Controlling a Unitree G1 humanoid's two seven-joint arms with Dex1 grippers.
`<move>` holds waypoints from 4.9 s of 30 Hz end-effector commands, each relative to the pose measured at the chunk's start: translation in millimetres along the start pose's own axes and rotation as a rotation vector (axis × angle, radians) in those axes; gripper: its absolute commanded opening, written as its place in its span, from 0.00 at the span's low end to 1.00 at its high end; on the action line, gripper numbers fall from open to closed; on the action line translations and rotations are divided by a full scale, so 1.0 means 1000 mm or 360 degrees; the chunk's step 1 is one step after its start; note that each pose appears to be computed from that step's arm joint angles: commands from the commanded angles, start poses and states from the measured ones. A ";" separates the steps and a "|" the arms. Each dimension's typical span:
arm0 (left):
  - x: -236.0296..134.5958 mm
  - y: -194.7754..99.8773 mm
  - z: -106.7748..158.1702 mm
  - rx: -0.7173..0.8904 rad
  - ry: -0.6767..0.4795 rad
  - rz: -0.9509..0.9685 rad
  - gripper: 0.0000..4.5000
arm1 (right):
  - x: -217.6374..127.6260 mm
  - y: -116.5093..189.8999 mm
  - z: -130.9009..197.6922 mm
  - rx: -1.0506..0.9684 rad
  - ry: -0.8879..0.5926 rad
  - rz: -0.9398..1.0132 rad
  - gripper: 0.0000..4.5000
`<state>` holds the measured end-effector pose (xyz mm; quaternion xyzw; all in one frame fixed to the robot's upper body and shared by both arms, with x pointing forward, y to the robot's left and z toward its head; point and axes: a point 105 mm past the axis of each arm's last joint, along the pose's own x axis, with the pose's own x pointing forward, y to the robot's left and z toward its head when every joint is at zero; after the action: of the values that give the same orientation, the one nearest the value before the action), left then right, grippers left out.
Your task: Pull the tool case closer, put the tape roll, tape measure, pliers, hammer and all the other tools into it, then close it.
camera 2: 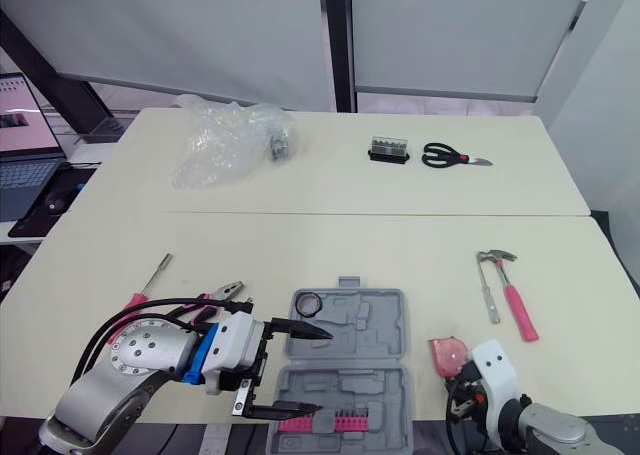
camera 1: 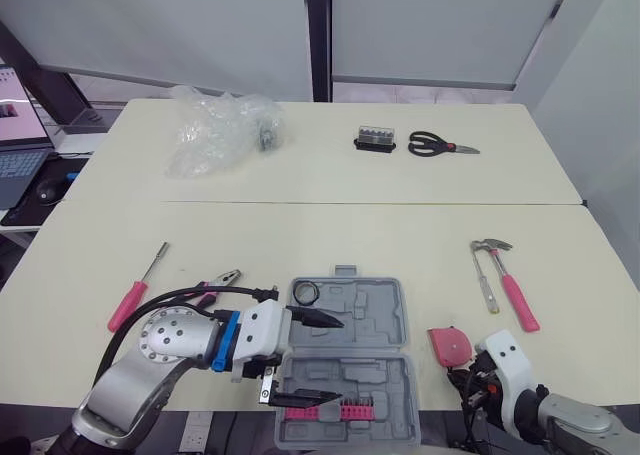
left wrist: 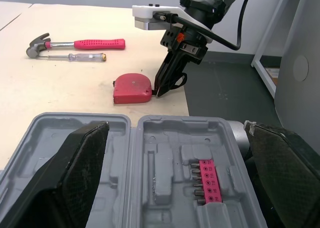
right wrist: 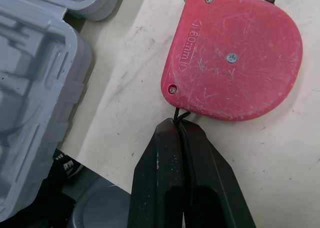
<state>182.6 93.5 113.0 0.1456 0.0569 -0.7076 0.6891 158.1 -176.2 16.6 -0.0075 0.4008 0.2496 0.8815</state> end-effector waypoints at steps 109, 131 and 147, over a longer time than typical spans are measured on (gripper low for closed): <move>-0.032 0.054 -0.013 0.0181 0.0207 0.0463 1.00 | 0.050 0.036 0.167 -0.2009 0.0385 0.0655 0.70; -0.023 0.055 -0.010 0.0246 0.0172 0.0475 1.00 | 0.077 0.036 0.166 -0.1952 0.0367 0.0617 0.70; -0.023 0.053 -0.009 0.0240 0.0164 0.0470 1.00 | 0.070 0.041 0.191 -0.1991 0.0202 0.0565 0.99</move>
<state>239.5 119.6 107.9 0.2331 0.0385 -0.5893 0.7726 309.8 -73.0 88.1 -0.4599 0.2576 0.5798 0.6212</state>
